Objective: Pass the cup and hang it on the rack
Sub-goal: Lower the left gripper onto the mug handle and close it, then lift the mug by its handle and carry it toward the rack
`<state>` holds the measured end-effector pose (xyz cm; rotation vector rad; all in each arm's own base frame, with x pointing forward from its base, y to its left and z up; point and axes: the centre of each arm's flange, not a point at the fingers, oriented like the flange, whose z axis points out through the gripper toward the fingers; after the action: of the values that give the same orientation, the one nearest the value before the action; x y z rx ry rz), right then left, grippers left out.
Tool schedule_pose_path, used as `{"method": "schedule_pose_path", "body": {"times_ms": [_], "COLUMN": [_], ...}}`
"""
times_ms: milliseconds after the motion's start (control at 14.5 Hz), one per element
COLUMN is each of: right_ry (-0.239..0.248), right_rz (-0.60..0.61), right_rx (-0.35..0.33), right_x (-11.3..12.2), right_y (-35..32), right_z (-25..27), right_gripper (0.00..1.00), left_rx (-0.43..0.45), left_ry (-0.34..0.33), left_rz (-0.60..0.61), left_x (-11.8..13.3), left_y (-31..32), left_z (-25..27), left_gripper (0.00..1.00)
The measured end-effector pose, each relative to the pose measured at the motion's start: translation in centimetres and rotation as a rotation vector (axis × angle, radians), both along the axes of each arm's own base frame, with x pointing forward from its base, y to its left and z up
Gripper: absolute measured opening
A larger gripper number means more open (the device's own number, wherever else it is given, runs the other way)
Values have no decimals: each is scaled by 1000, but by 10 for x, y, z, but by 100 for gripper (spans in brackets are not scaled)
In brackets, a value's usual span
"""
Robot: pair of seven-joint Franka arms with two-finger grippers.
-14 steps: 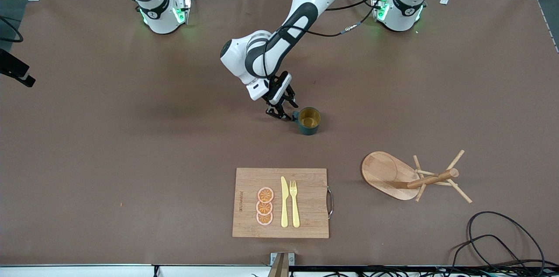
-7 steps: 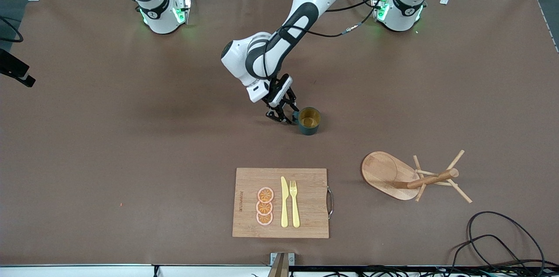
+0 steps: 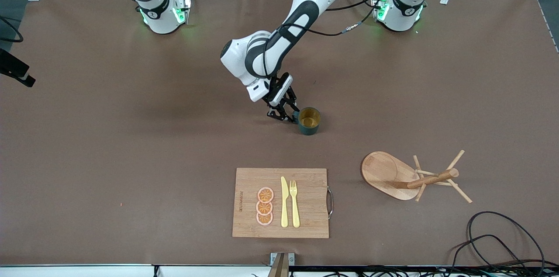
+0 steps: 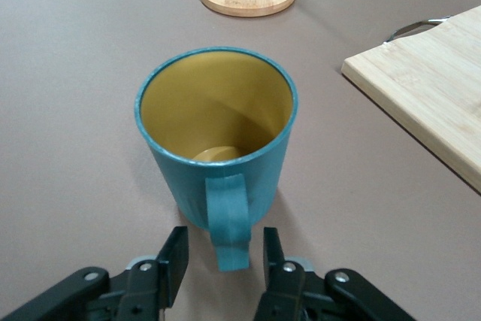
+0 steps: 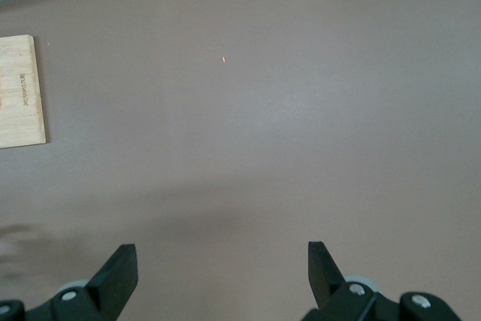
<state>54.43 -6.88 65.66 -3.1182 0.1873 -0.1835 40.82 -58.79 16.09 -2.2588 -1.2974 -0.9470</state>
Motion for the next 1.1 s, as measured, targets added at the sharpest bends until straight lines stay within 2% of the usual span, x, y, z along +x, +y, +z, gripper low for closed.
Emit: {"method": "schedule_pose_path", "body": {"times_ms": [69, 138, 207, 276, 345, 621, 828, 1103], "right_ry": [0, 0, 0, 0, 0, 0, -1, -1], "right_rz": [0, 0, 0, 0, 0, 0, 1, 1], "right_rx": [0, 0, 0, 0, 0, 0, 0, 0], "right_x": [0, 0, 0, 0, 0, 0, 0, 0], "right_y": [0, 0, 0, 0, 0, 0, 0, 0], "right_z": [0, 0, 0, 0, 0, 0, 0, 0], "right_gripper": [100, 100, 100, 100, 100, 100, 100, 100], "left_rx": [-4, -7, -9, -10, -11, -74, -216, -447], "left_ry": [4, 5, 6, 6, 8, 80, 162, 268], "left_rz": [5, 9, 11, 12, 13, 37, 55, 45], "left_x": [0, 0, 0, 0, 0, 13, 46, 95], "left_y": [0, 0, -1, -1, -1, 1, 11, 65], "left_z": [2, 4, 6, 6, 6, 37, 124, 265], "left_gripper": [44, 36, 36, 30, 20, 21, 21, 21]}}
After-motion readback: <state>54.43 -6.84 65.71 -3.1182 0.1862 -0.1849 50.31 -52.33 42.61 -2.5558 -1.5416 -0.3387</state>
